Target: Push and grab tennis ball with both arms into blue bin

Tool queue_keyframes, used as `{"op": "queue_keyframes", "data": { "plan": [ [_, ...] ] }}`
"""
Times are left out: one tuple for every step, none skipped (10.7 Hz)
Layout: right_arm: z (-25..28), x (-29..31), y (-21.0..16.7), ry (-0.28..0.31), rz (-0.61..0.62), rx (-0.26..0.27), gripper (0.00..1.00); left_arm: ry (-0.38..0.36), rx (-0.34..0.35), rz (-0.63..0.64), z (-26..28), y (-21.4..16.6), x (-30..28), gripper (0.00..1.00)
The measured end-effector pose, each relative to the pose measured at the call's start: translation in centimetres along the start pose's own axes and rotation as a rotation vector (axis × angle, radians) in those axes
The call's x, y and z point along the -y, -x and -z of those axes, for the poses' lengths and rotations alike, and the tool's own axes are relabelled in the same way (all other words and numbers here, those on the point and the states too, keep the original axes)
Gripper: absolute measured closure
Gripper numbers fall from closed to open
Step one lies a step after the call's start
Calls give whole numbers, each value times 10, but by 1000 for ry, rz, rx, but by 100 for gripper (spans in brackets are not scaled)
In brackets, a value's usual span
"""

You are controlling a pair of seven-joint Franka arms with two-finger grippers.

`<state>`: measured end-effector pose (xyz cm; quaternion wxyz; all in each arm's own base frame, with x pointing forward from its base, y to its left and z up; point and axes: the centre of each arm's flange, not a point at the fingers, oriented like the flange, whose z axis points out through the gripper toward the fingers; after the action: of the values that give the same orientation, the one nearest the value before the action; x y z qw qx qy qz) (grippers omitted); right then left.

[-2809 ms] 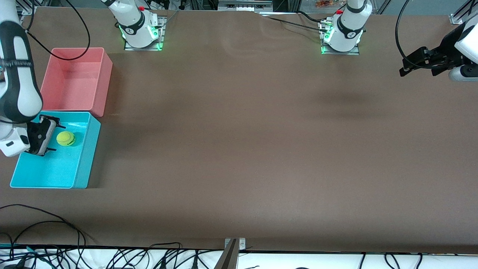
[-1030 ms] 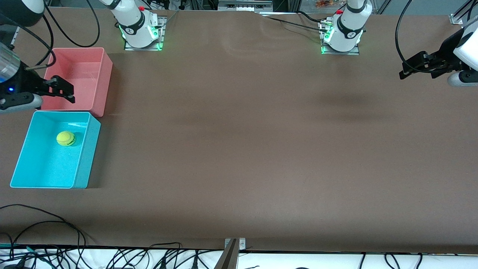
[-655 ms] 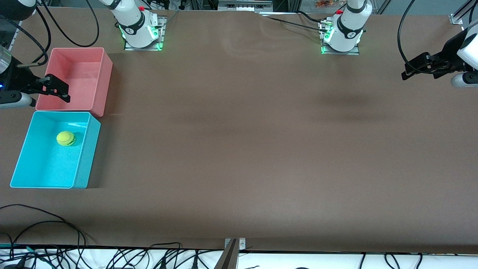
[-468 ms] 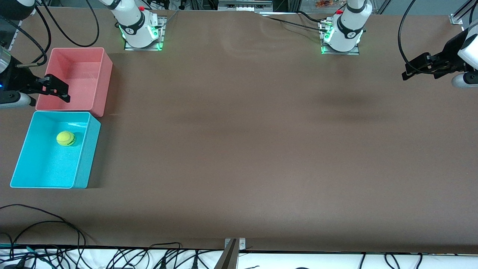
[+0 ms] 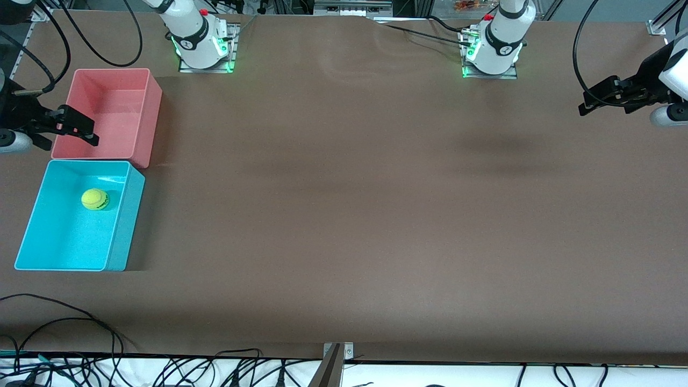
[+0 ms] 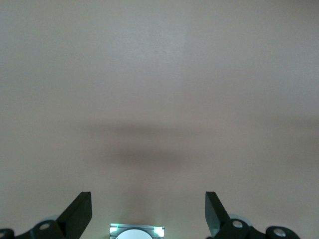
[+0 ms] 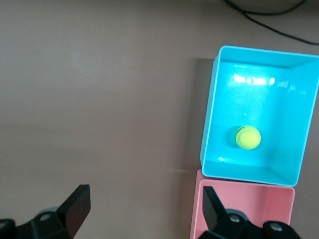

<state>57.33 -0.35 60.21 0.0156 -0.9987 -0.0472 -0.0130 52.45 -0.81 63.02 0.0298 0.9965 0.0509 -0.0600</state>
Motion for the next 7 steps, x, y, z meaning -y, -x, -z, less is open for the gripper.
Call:
{"op": "queue_keyframes", "data": {
  "plan": [
    [0,-9,2,-1,-16,7,0,0,0,0,0,0,0,0],
    [0,-12,3,-1,-22,10,0,0,-2,-1,0,0,0,0],
    [0,-7,3,-2,-13,13,0,0,-5,-1,0,0,-1,0],
    [-1,2,2,-4,4,16,0,1,-6,-1,1,-1,-1,0],
    [-1,10,1,-2,19,17,0,1,-6,-1,1,-1,-1,0],
    [-1,16,1,-2,30,15,0,1,-7,-1,1,-1,-1,0],
    [1,20,-1,0,36,-4,0,1,-7,-1,1,-1,-1,0]
  ]
}}
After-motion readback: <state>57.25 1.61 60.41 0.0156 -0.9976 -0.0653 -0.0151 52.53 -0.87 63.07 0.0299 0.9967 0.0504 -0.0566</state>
